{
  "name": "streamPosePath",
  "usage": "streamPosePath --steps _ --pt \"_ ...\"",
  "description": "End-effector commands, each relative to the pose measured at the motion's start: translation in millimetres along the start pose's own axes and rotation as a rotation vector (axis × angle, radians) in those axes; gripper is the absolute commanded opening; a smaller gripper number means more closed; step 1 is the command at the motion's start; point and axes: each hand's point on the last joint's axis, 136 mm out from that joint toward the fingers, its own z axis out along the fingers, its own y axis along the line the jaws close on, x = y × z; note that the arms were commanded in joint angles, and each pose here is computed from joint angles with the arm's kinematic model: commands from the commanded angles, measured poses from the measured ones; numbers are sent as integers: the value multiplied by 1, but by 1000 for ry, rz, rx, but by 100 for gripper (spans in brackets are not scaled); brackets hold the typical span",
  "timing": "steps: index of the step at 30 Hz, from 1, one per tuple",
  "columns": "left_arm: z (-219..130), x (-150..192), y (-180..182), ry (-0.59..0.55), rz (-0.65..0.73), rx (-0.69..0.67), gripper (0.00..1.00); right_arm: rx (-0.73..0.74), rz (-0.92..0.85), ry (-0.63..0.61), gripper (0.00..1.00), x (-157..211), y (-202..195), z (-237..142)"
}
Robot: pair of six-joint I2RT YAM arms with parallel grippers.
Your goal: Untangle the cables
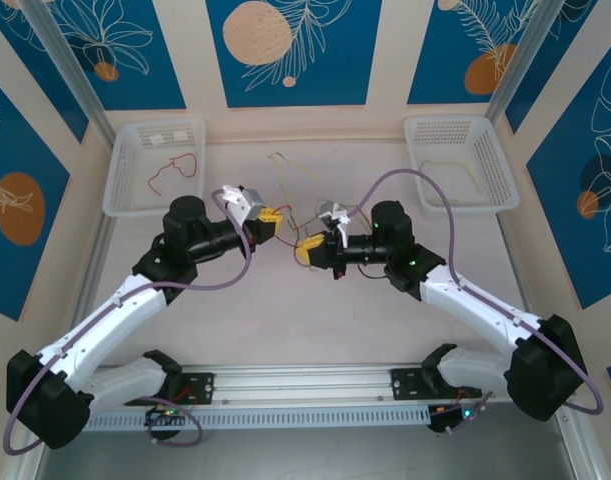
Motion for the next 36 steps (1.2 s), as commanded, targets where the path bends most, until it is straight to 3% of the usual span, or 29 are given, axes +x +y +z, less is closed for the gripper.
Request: streamPosePath --steps 1,14,21,23,25,26,28,29,32,36 --pt "-6 1 5 -1 41 -56 0 216 3 -48 0 -10 -33 -20" --pt "-34 -2 35 -8 60 -293 0 778 101 -59 0 -2 -124 -105" --pt "-68 -13 64 -72 44 -517 0 986 165 -140 0 2 -146 -155" --pt "-65 -16 53 -88 54 -427 0 904 156 -182 0 -6 -136 -151" --pt "-59 -18 45 -90 51 -366 0 692 85 -201 0 -17 -109 -126" --pt "-57 -19 44 -91 45 -353 0 573 48 -200 7 -22 -91 -112" --pt "-53 -19 44 -84 33 -339 0 381 -25 -193 37 -26 -57 -91" --pt "-51 -18 44 -81 29 -332 0 298 -72 -184 47 -25 -42 -81" --pt "-49 -21 40 -96 23 -304 0 178 -119 -117 60 -14 -23 -56" --pt "-44 -22 24 -105 28 -205 0 114 -67 -52 63 -1 -24 -36"
